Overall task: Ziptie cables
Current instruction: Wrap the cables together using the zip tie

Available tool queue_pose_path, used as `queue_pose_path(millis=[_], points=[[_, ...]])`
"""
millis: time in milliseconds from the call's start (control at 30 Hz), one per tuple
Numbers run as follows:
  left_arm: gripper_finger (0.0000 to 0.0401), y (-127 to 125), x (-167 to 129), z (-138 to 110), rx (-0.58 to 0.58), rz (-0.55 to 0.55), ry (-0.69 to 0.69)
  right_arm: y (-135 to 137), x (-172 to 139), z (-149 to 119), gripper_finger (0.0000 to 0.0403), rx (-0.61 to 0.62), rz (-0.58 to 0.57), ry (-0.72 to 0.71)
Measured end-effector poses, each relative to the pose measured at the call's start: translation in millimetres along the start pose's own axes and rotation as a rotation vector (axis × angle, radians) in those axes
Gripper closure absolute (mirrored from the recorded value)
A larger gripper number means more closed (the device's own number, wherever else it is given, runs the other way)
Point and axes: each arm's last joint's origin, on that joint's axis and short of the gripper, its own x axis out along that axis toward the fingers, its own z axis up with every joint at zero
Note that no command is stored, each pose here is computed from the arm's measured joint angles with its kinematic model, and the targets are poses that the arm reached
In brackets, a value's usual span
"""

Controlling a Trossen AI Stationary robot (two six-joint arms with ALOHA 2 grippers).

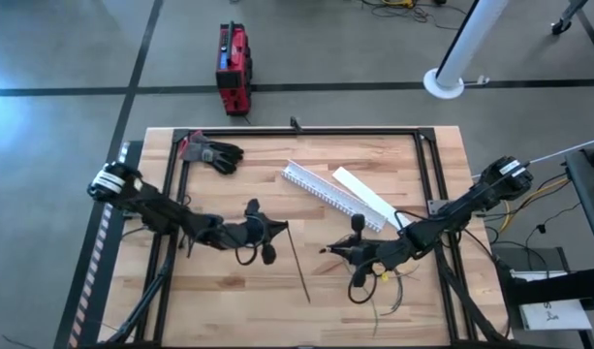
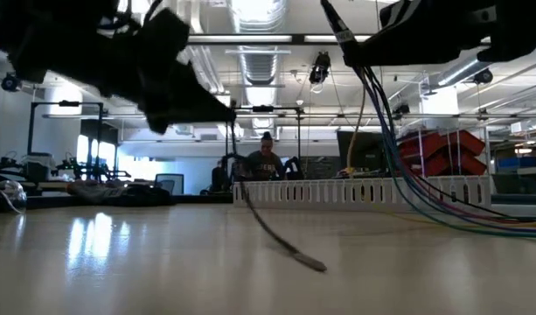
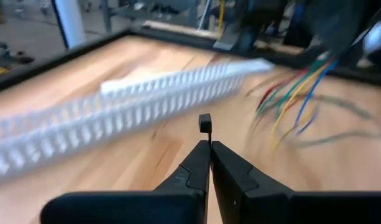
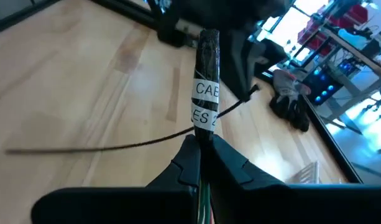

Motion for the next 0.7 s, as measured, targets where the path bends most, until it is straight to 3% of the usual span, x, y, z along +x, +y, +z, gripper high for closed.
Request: queue_pose_path(millis=[167, 433, 700], points=[[0.0401, 10, 3, -29, -0.022, 0.032, -0.004, -4, 22, -5, 0.0403, -0.041, 0.054, -0.076], [0.0401, 9, 19, -61, 0.016, 0.05, 0.042, -14, 85, -28, 0.0403, -0.08, 0.178, -0.258], [0.0401, 11, 27, -71, 0.055, 0.072, 0.069, -3, 159, -12, 0.0394, -0.037, 0.327, -0.307]])
